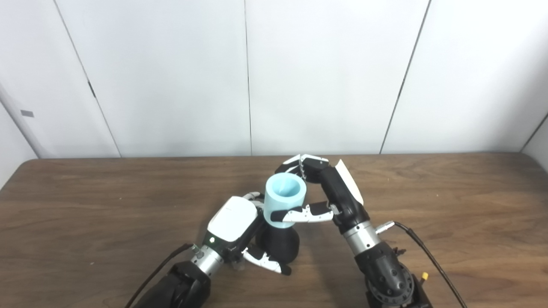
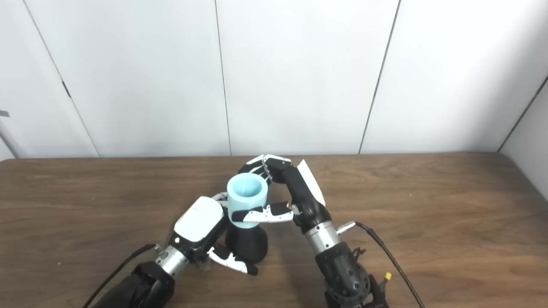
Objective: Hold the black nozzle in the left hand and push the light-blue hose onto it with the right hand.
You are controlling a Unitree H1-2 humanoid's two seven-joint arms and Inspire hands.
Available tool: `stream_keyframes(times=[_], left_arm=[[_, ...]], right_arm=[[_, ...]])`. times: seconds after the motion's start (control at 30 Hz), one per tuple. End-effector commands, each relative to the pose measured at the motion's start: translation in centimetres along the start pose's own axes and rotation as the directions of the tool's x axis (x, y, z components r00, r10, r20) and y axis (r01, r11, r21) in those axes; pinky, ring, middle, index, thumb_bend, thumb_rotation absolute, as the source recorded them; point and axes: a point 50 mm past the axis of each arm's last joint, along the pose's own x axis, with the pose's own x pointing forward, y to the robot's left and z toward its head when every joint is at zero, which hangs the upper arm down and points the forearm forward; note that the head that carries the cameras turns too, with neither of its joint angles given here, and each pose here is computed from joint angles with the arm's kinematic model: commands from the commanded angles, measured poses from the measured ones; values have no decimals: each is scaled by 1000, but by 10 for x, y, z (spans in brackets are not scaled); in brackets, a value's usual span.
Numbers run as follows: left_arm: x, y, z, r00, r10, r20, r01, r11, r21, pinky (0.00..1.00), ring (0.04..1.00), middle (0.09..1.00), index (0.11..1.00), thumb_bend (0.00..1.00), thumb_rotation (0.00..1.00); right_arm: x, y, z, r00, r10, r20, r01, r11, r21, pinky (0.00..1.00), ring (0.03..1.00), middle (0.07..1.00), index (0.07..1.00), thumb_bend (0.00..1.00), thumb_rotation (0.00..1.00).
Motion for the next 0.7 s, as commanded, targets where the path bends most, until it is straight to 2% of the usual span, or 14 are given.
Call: stream_keyframes(times=[0.0,0.2,0.3,0.47,0.67], left_arm=[[-26,-36,5,991,-136,-21,135,991,-23,826,530,483,483,524,0],[-26,-36,3,991,-132,-19,131,991,-27,827,529,480,486,524,0],[-26,-35,4,991,-132,-18,131,991,-29,825,532,482,483,524,0],[-25,-35,5,992,-129,-17,129,991,-22,817,529,477,490,524,0],[-27,-35,5,992,-126,-13,125,992,-20,824,530,477,490,524,0]], right_arm=[[5,-1,7,999,31,23,-30,999,-33,282,403,463,526,516,0],[-1,-2,2,1000,13,8,-12,998,-59,283,404,454,528,516,0],[-5,0,-3,1000,-5,-27,4,999,-48,382,413,447,523,517,0],[-6,2,-6,998,2,-61,-5,999,-48,283,401,447,527,516,0],[-7,3,-7,995,8,-99,-12,999,-42,274,398,448,530,516,0]])
